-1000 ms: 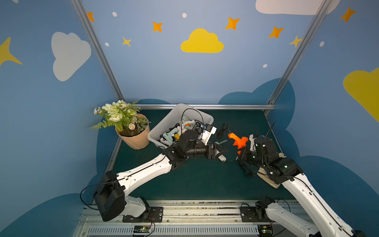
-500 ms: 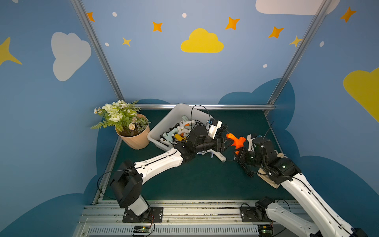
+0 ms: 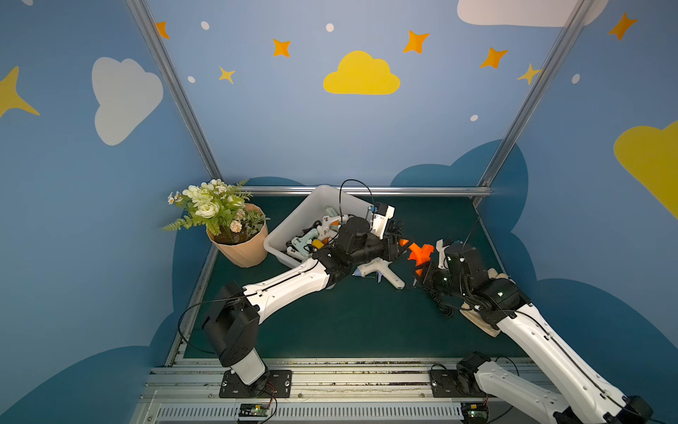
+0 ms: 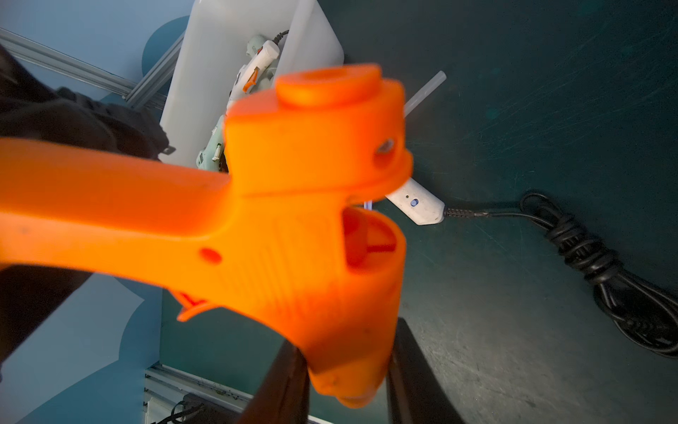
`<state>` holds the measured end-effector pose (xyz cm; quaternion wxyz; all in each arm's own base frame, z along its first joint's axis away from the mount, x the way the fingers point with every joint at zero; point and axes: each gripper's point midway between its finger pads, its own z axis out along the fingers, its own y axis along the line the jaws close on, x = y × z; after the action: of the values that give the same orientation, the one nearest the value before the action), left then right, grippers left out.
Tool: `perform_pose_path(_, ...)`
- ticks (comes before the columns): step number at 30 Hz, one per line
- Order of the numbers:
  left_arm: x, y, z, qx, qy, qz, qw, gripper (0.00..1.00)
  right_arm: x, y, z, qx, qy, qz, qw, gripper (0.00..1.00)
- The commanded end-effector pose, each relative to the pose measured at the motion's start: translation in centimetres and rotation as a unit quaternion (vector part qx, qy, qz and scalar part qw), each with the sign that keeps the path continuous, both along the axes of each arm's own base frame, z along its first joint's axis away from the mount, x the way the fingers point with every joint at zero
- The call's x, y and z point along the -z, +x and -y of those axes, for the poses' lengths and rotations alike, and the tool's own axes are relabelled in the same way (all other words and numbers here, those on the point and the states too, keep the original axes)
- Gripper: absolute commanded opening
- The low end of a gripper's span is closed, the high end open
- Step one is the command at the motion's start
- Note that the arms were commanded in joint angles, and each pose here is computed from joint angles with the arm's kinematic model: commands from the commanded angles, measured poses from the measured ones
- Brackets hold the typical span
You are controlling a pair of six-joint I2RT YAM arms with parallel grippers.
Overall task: Put the hot melt glue gun into the storage box
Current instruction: Pick up the hot melt adhesive gun from the center of the board.
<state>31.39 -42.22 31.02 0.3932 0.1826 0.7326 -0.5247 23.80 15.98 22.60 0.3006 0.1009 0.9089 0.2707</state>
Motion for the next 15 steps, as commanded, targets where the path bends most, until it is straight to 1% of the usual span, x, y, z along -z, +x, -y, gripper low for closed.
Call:
perform_pose_path(1, -0.6, 0.4, 0.2, 0.005, -0.011, -0.001, 1.000, 0.28, -1.1, 0.7, -0.7, -0.005, 0.011, 0.022, 1.000, 0.00)
perform_pose_path(5, -0.4, 0.6, -0.3, 0.007, -0.021, -0.018, 1.000, 0.10, -1.0, 0.8, -0.9, -0.008, 0.006, 0.022, 1.000, 0.00)
perform_pose_path(7, -0.3, 0.8, -0.8, 0.004, -0.026, -0.026, 0.999, 0.03, -1.1, 0.9, -0.9, -0.010, 0.003, 0.024, 1.000, 0.07)
perform_pose_path(8, -0.5, 1.0, -1.1, 0.003, -0.030, -0.027, 0.999, 0.03, -1.1, 1.0, -0.9, -0.010, 0.003, 0.024, 1.000, 0.13)
perform_pose_path(9, -0.6, 1.1, -1.3, 0.003, -0.032, -0.028, 0.999, 0.03, -1.1, 1.0, -1.0, -0.012, 0.002, 0.024, 1.000, 0.22)
perform_pose_path(11, -0.8, 1.5, -1.8, -0.001, -0.034, -0.029, 0.999, 0.03, -1.1, 1.0, -1.1, -0.015, 0.002, 0.025, 1.000, 0.38)
perform_pose_path(12, -0.9, 1.9, -2.2, -0.006, -0.035, -0.029, 0.999, 0.03, -1.0, 1.0, -1.2, -0.017, 0.002, 0.024, 1.000, 0.48)
perform_pose_path(15, -1.4, 3.2, -3.8, -0.025, -0.036, -0.025, 0.999, 0.03, -0.7, 0.9, -1.1, -0.018, -0.002, 0.021, 1.000, 0.64)
